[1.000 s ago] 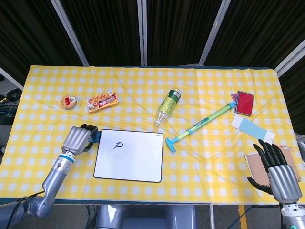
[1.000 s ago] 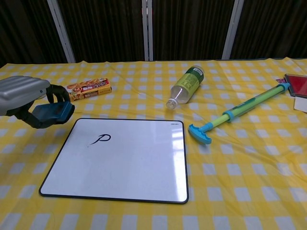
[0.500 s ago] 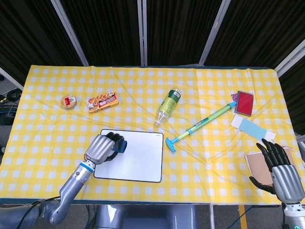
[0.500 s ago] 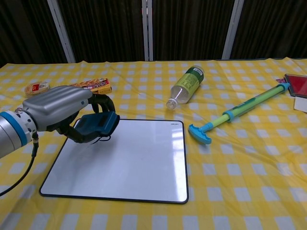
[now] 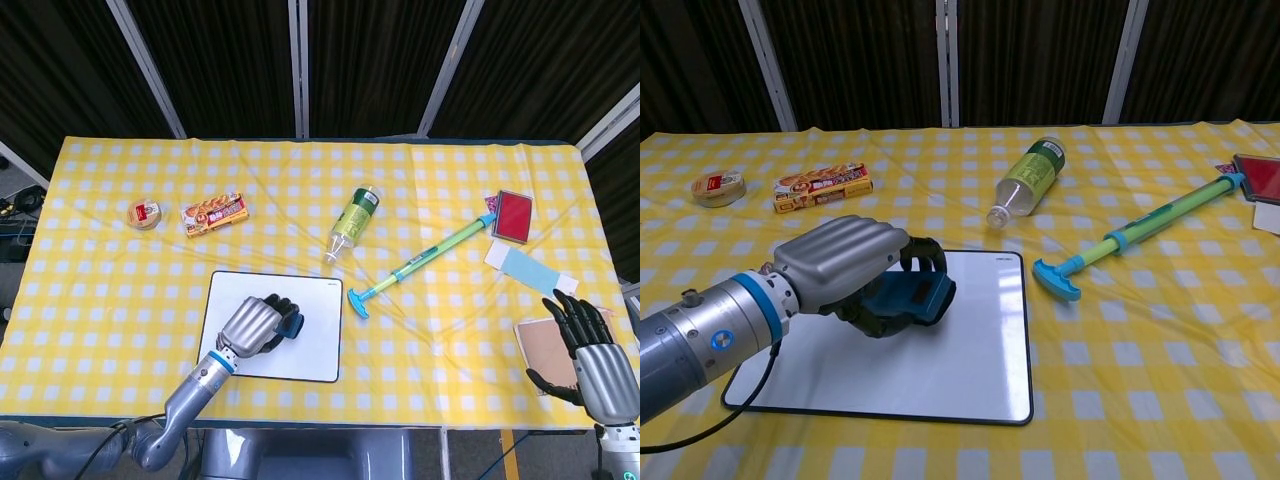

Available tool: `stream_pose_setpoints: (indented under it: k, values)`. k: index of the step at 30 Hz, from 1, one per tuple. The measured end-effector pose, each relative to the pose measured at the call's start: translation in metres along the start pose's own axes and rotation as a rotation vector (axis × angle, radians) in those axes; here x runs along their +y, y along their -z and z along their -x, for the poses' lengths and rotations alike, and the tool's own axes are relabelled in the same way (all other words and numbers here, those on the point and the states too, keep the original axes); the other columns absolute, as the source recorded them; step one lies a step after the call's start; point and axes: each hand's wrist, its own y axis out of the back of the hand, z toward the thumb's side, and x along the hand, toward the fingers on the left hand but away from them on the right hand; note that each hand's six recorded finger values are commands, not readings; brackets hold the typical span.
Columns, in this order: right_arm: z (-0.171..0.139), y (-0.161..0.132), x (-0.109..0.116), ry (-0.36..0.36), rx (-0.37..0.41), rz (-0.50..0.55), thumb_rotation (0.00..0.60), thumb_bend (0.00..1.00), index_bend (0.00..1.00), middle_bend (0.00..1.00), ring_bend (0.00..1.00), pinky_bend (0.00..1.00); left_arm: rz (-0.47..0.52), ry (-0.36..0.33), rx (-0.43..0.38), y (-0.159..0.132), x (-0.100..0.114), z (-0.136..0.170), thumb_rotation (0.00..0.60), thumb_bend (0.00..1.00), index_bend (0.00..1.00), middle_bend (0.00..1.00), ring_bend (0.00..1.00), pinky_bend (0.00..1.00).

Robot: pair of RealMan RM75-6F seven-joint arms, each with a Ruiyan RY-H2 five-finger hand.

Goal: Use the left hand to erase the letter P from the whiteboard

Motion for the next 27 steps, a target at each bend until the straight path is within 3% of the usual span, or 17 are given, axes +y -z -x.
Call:
stream_pose_setpoints:
  k: [10,27]
  values:
    - [0.001,0.000,-0.005,-0.018,0.001,-0.006,0.600,0.06,0.01,0.00,0.00,0.00,-0.015,-0.006,0.014,0.018,-0.008,-0.003,0.600,0.76,0.82,0.62,0.55,0.66]
    - [0.000,-0.007,-0.010,-0.028,0.015,-0.018,0.600,0.06,0.01,0.00,0.00,0.00,-0.039,-0.025,0.129,0.106,-0.010,0.028,0.600,0.76,0.82,0.62,0.55,0.66]
